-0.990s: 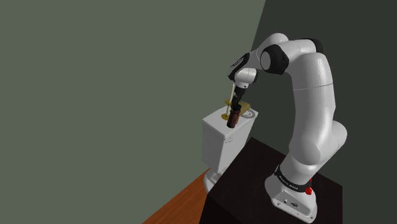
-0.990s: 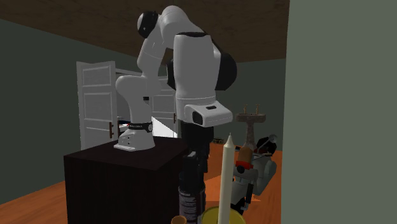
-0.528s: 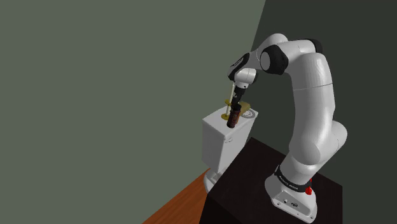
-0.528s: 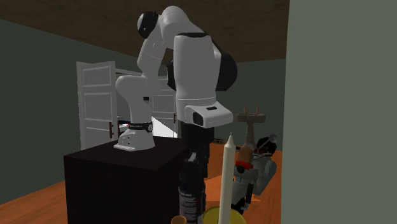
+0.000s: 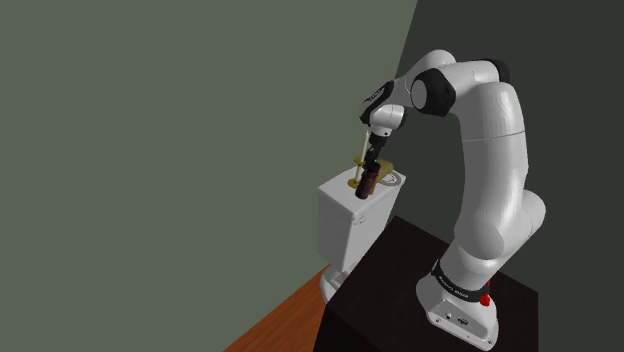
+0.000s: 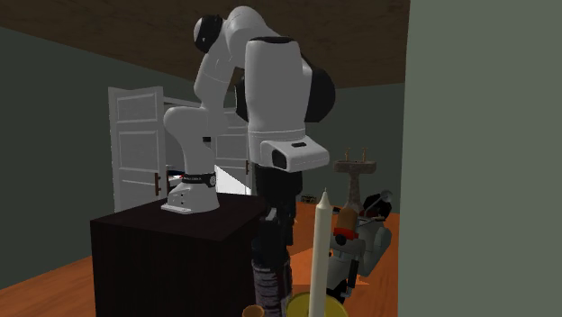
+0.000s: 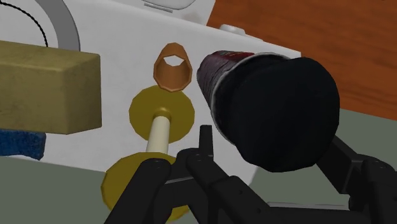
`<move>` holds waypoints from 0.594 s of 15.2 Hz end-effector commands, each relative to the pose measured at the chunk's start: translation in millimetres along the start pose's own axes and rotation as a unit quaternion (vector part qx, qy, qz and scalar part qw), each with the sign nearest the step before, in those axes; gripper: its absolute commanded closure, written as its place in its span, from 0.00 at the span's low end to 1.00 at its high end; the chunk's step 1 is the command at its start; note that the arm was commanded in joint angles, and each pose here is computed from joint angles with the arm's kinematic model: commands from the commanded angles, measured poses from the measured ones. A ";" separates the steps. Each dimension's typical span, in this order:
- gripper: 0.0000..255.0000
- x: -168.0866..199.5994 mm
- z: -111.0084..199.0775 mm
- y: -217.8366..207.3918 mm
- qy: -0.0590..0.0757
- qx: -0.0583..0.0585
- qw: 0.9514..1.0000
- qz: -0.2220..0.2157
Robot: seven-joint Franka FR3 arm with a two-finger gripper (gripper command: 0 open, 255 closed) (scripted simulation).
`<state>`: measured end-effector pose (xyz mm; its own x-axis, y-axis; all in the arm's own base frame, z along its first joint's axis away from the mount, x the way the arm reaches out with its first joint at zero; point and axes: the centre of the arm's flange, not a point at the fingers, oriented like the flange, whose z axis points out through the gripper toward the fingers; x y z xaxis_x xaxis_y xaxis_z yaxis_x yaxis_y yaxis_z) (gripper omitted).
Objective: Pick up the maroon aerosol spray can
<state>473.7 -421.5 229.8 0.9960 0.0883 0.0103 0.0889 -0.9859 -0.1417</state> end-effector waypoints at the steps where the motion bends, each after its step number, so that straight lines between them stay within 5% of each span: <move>1: 1.00 0.1 -10.7 -2.7 0.001 0.000 1.000 0.000; 9: 1.00 0.5 -52.5 -8.6 0.001 0.000 1.000 0.000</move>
<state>473.0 -422.0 276.6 0.9960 0.0885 0.0101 0.0890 -0.9859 -0.1420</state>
